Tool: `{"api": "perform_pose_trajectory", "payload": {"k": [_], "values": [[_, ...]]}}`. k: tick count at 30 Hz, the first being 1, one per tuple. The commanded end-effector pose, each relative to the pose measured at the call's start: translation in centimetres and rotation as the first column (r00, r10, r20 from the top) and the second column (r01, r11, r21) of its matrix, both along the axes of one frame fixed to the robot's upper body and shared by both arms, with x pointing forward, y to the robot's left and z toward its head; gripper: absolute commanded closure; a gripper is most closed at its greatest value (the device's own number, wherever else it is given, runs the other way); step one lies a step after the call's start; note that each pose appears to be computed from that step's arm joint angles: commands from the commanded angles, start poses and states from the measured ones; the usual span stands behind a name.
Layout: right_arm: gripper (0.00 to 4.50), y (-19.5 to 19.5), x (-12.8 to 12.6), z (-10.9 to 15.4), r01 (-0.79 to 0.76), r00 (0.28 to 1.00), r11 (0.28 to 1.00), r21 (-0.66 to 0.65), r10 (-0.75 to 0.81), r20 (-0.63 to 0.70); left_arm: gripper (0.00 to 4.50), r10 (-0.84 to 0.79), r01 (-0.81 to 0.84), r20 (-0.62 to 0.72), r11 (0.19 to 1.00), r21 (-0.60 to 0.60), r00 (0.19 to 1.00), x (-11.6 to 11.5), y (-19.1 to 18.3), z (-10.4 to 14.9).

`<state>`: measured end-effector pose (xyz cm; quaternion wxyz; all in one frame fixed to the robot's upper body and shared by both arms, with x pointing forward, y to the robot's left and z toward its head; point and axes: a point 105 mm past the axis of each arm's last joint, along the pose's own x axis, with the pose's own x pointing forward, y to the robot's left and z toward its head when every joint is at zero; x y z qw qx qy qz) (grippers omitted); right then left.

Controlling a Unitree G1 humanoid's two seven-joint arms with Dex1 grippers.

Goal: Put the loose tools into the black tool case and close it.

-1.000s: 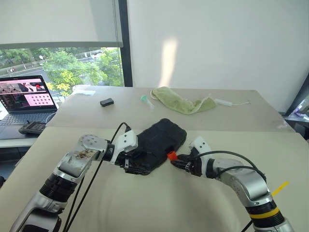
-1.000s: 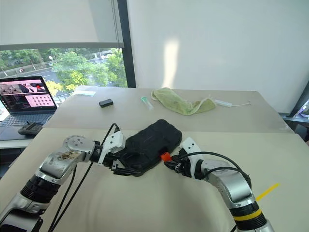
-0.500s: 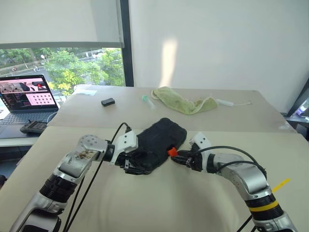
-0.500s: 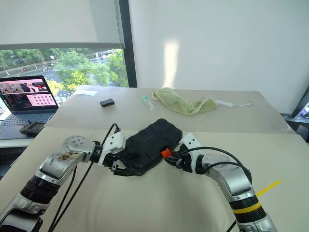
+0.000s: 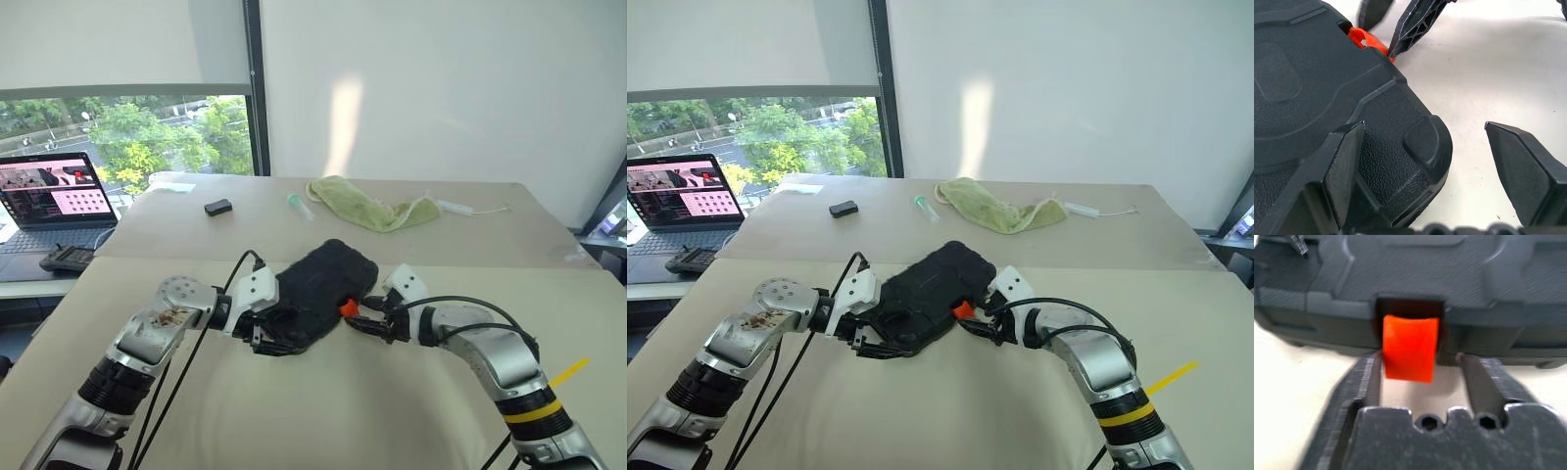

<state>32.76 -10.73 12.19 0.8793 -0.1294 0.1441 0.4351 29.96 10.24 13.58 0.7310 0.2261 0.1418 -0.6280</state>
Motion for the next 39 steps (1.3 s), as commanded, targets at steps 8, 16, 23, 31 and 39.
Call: {"api": "perform_pose_trajectory", "payload": {"k": [8,16,23,31,39], "values": [[2.78,-1.3,-2.5,2.3,0.008,0.999,0.999,0.051,-0.007,-0.035,0.27,0.052,-0.048,-0.077,0.997,0.053,0.996,0.1,0.8,-2.5],[4.45,0.4,-0.2,0.7,0.034,0.998,0.999,0.027,-0.033,-0.047,0.27,0.054,-0.049,-0.073,0.997,0.059,0.996,0.5,0.9,-3.0],[4.45,2.1,2.0,-1.4,0.019,0.997,1.0,-0.022,-0.021,-0.078,0.27,0.051,-0.046,-0.072,0.997,0.06,0.996,0.6,0.9,-3.3],[4.45,2.5,2.4,-0.7,0.002,0.999,1.0,0.005,-0.002,-0.054,0.27,0.053,-0.048,-0.074,0.997,0.057,0.996,0.5,0.6,-3.3],[4.45,0.6,-0.4,1.3,-0.031,0.992,0.999,-0.004,0.032,0.124,0.27,0.19,-0.174,0.039,0.95,-0.26,0.981,1.9,0.2,0.6]]}}
